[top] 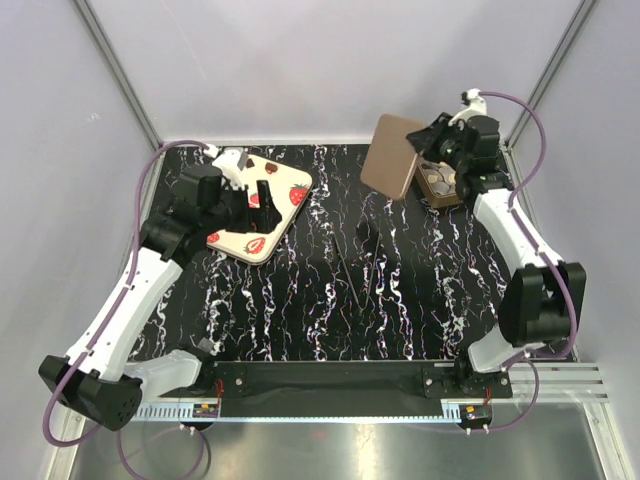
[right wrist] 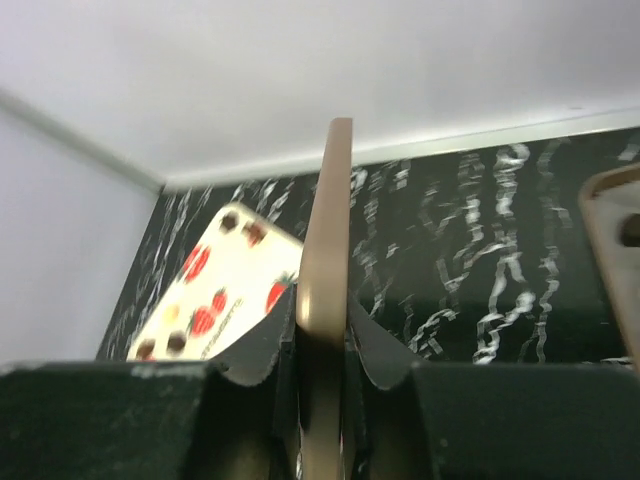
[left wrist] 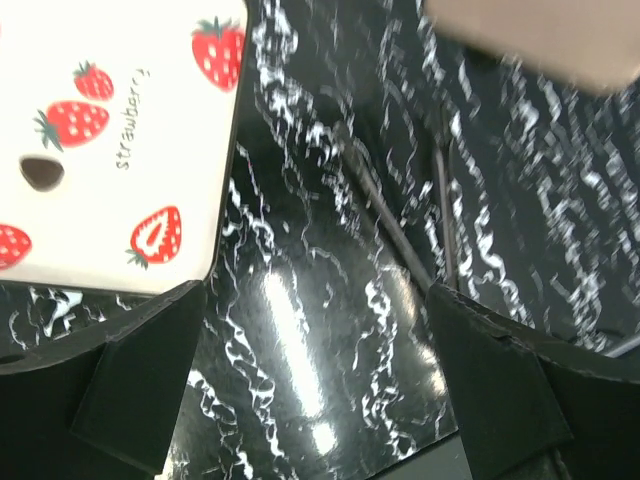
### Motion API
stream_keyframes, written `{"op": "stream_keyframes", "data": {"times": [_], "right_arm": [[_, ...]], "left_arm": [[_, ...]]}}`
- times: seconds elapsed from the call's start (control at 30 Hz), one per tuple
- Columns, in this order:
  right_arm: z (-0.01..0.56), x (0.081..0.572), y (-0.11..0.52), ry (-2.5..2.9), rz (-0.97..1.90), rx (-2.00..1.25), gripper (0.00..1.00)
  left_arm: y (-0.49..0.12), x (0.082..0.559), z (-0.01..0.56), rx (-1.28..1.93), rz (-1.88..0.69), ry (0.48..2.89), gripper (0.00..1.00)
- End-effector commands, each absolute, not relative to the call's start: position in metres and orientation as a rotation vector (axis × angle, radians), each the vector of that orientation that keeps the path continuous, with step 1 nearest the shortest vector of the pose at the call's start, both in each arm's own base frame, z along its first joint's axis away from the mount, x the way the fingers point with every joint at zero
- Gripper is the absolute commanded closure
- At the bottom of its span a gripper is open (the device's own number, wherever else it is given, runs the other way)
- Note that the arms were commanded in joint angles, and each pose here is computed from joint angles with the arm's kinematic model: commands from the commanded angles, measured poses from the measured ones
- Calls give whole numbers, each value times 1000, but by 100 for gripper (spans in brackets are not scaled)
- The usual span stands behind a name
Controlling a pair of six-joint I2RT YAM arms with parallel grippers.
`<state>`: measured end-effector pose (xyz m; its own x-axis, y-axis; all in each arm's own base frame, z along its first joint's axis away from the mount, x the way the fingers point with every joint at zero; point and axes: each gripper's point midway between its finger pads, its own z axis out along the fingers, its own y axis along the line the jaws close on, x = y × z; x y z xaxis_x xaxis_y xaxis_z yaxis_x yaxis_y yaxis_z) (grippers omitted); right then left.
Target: Pack the chocolate
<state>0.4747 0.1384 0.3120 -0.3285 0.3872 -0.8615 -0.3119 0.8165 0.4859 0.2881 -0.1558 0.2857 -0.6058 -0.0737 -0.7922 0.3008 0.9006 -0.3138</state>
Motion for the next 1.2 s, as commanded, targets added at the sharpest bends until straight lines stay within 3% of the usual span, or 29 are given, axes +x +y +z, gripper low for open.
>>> {"op": "stream_keyframes", "data": {"times": [0.0, 0.3, 0.53, 1.17], "right_arm": [[337, 516, 94, 1629, 750, 329, 100], [317, 562, -3, 1449, 820, 703, 100], [317, 577, -40, 1333, 801, 753, 100], [236, 586, -83, 1285, 811, 988, 100]], "left_arm": [[-163, 287, 290, 236, -572, 2094, 1], [-173, 279, 266, 284, -648, 2071, 1], [-169, 281, 250, 280, -617, 2082, 1], [-168, 284, 234, 296, -591, 2114, 1]]}}
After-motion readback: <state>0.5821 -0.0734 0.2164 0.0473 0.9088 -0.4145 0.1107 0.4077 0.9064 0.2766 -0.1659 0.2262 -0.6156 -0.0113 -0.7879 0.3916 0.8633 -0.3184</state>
